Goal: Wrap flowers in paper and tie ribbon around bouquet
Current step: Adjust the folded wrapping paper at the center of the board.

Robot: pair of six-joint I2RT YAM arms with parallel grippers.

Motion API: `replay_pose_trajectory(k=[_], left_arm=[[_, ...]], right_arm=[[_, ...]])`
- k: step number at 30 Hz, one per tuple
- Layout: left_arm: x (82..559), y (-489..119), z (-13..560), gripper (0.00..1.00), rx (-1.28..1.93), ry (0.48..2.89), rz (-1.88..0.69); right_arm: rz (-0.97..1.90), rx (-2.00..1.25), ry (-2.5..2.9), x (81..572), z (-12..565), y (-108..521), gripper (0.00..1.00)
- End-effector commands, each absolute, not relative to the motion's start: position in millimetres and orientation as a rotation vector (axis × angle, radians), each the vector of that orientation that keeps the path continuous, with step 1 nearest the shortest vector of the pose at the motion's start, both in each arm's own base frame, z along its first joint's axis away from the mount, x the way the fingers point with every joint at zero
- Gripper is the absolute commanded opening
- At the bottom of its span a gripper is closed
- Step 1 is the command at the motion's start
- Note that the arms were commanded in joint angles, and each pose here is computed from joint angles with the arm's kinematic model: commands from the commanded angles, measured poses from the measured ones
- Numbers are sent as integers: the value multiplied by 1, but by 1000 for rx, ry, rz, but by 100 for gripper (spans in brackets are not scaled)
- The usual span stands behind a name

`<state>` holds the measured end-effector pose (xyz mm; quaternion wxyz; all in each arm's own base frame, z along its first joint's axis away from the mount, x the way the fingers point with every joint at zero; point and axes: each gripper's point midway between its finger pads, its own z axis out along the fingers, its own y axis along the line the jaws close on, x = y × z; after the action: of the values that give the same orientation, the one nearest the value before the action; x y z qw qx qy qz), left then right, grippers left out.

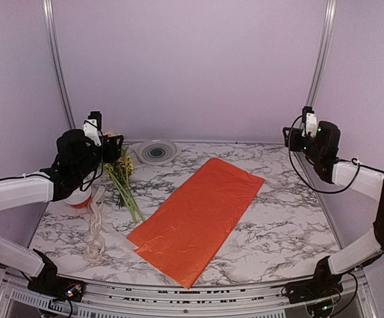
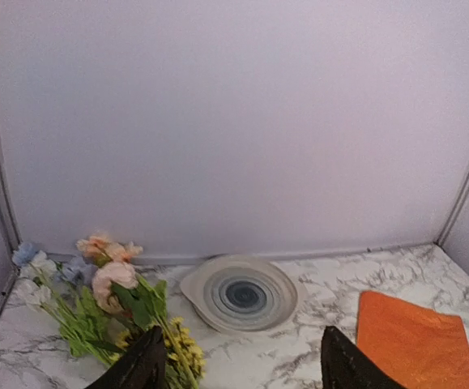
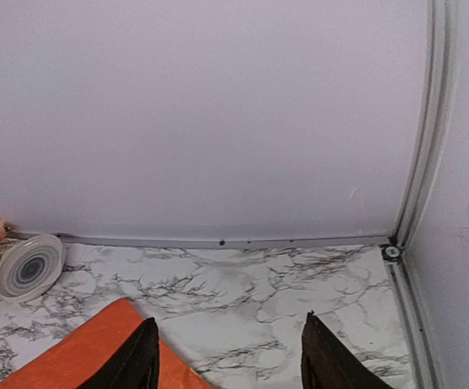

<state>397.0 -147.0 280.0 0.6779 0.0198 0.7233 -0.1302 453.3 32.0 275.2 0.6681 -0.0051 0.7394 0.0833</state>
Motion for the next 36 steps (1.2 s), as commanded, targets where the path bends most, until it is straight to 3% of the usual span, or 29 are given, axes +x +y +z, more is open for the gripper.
replay_pose_trajectory(k=[1,5,13,21,30,33,36], left_arm=[[370,-191,157,52,237,2144,-282],[345,-206,106,41,291,2362,-269],[304,-222,64,46,309,2507,-372],[259,-260,18,53,461,2665,-570],[260,-293,35,57,508,2556,-735],[260,-293,35,57,500,2543,-732],[267,-286,50,58,439,2454,-725]], right_arm=[[349,-24,2221,421,150,100,57],[370,-69,2390,404,103,135,54],[519,-119,2584,407,28,174,54],[704,-128,2555,484,2,220,52],[712,-202,2267,614,95,255,51],[549,-272,2270,611,127,246,52],[364,-345,2285,568,144,244,61]])
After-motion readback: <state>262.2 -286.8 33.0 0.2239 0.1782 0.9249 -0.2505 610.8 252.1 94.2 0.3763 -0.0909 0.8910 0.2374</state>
